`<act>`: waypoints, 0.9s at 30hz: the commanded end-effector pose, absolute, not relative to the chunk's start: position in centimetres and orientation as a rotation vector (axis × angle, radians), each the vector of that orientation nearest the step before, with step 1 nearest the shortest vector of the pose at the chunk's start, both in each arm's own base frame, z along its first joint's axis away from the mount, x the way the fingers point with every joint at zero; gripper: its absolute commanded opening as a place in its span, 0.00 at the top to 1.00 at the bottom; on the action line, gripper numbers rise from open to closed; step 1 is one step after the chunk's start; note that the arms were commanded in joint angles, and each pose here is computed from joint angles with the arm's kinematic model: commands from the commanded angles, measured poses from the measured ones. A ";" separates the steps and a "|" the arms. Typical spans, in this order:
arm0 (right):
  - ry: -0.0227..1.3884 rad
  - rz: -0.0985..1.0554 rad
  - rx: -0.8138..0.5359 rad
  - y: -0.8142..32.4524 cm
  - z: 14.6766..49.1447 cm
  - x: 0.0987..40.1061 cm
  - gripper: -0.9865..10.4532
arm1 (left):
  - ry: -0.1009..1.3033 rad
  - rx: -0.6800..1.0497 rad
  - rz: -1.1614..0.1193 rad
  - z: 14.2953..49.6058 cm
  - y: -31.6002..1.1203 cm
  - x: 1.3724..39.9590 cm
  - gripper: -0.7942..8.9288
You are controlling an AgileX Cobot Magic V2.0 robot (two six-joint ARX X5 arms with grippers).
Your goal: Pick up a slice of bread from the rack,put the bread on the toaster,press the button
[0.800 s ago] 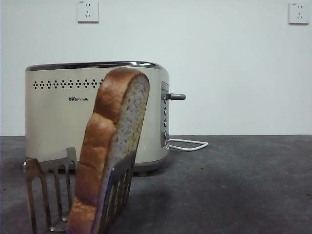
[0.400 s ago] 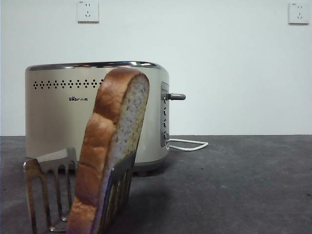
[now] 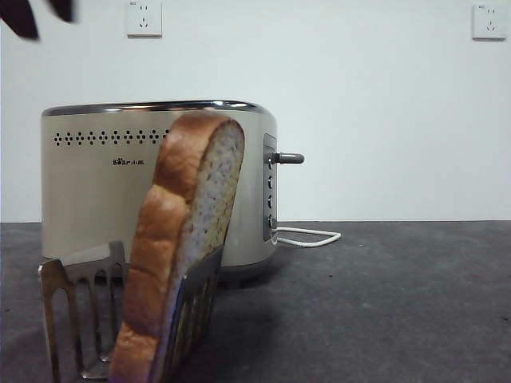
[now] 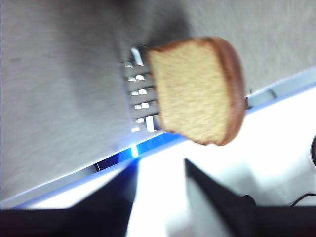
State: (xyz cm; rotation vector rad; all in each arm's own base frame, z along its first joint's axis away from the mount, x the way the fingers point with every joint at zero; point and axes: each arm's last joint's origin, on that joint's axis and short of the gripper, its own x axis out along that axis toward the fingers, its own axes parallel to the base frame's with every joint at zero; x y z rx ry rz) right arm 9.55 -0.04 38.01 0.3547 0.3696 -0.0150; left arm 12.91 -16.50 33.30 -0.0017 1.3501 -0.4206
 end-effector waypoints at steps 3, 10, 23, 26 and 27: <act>0.379 -0.014 0.320 0.0 38.0 9.5 0.91 | 1.378 -0.049 -0.467 32.2 -18.8 13.7 0.24; 0.411 -0.018 0.317 0.0 37.7 9.4 0.91 | 1.342 -0.097 -0.548 32.1 -19.9 14.4 0.24; 0.414 -0.018 0.318 0.0 37.7 9.4 0.91 | 1.375 -0.046 -0.486 31.1 -20.2 14.9 0.24; 0.415 -0.019 0.318 0.0 37.7 9.4 0.91 | 1.390 -0.036 -0.475 30.6 -20.6 15.2 0.24; 0.416 -0.019 0.318 0.0 37.7 9.4 0.91 | 1.396 -0.031 -0.472 30.3 -20.8 15.4 0.24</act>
